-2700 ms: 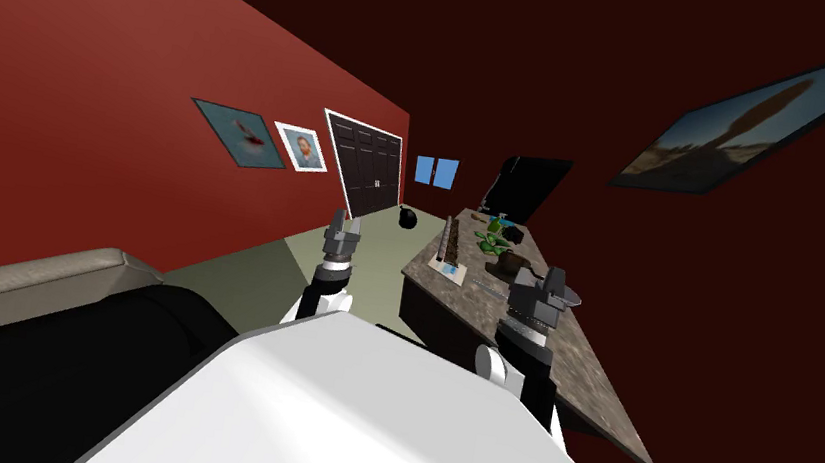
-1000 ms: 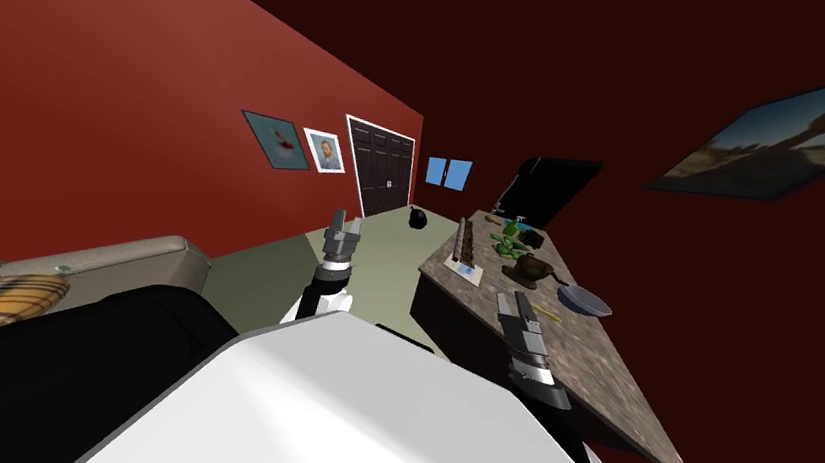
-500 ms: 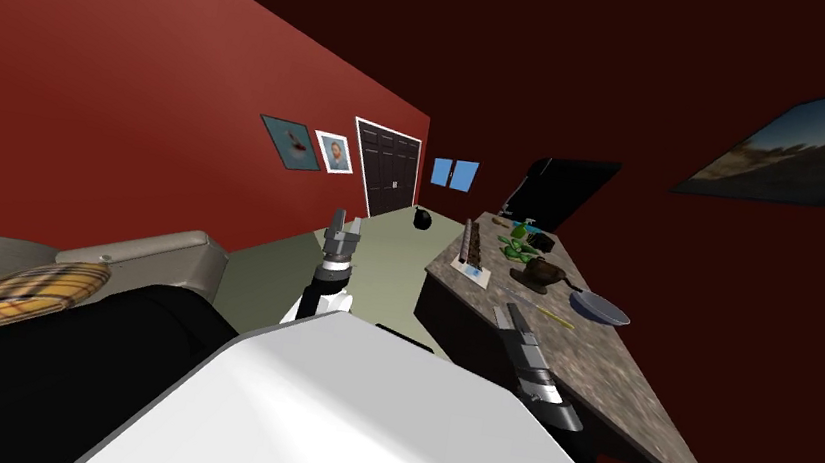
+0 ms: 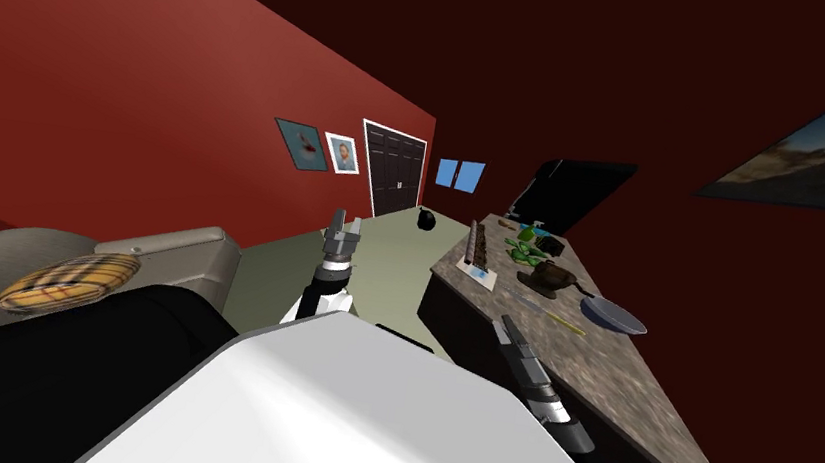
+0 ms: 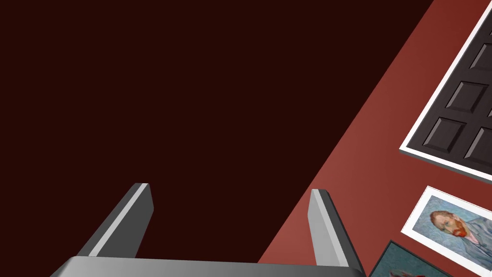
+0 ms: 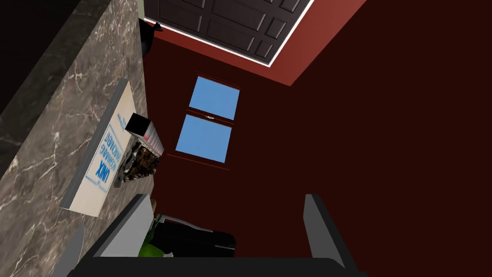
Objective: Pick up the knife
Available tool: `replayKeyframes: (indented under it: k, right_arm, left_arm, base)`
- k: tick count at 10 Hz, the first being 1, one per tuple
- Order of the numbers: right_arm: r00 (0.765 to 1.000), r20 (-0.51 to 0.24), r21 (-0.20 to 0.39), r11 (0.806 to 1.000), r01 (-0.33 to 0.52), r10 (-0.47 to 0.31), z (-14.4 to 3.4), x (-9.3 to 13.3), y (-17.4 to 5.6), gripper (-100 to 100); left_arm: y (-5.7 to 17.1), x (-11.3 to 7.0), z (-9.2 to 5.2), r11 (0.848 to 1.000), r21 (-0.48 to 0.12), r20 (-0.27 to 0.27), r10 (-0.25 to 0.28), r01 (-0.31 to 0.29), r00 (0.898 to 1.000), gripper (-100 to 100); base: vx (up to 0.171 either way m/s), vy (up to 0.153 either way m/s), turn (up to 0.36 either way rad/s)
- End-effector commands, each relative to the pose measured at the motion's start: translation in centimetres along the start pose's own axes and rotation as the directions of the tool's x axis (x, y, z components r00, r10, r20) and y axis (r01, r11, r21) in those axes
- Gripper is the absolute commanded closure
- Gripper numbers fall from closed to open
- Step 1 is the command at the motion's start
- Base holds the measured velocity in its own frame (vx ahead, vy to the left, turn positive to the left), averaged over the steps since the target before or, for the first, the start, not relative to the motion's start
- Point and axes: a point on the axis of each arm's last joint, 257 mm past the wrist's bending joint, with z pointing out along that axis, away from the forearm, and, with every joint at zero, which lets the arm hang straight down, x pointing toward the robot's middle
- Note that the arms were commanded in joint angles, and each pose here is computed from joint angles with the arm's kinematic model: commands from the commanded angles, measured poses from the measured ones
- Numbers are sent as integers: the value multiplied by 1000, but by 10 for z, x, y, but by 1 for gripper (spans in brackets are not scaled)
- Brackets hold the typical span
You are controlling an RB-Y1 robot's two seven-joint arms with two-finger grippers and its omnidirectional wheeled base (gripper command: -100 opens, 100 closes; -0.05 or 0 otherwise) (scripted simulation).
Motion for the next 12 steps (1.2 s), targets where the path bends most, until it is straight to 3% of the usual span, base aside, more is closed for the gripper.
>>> replayKeyframes:
  k: [1,2,3,4,6,7,8,9,10,11,12]
  right_arm:
    - [1000,-20,10,1000,8,-8,-2,-1,-1,-100]
    - [998,-58,67,998,14,-11,-17,2,-21,-100]
    - [996,-83,72,997,30,-24,-18,2,-22,-100]
    - [993,-113,127,991,37,-23,-34,4,-41,-100]
    - [988,-150,133,989,62,-41,-35,4,-41,-100]
    - [981,-187,187,979,79,-44,-53,4,-60,-100]
    - [975,-215,190,977,99,-57,-54,3,-60,-100]
    - [966,-251,241,963,122,-60,-72,2,-78,-100]
    - [957,-281,243,959,145,-73,-73,0,-78,-100]
    - [946,-317,289,942,173,-76,-92,-3,-95,-100]
    - [934,-346,289,937,195,-88,-93,-5,-94,-100]
  left_arm:
    - [0,0,0,1000,0,0,0,0,1000,0]
    - [0,0,0,1000,0,0,0,0,1000,0]
    - [0,0,0,1000,0,0,0,0,1000,0]
    - [0,0,0,1000,0,0,0,0,1000,0]
    - [0,0,0,1000,0,0,0,0,1000,0]
    - [0,0,0,1000,0,0,0,0,1000,0]
    - [0,0,0,1000,0,0,0,0,1000,0]
    - [0,0,0,1000,0,0,0,0,1000,0]
    - [0,0,0,1000,0,0,0,0,1000,0]
    - [0,0,0,1000,0,0,0,0,1000,0]
    - [0,0,0,1000,0,0,0,0,1000,0]
  base:
    - [-15,17,-7]
    - [-30,38,151]
    - [-29,34,65]
    - [-30,44,131]
    - [-16,25,28]
    - [-17,32,140]
    - [-21,28,82]
    - [-29,36,159]
    - [-22,29,73]
    - [-22,36,135]
    - [-20,26,77]
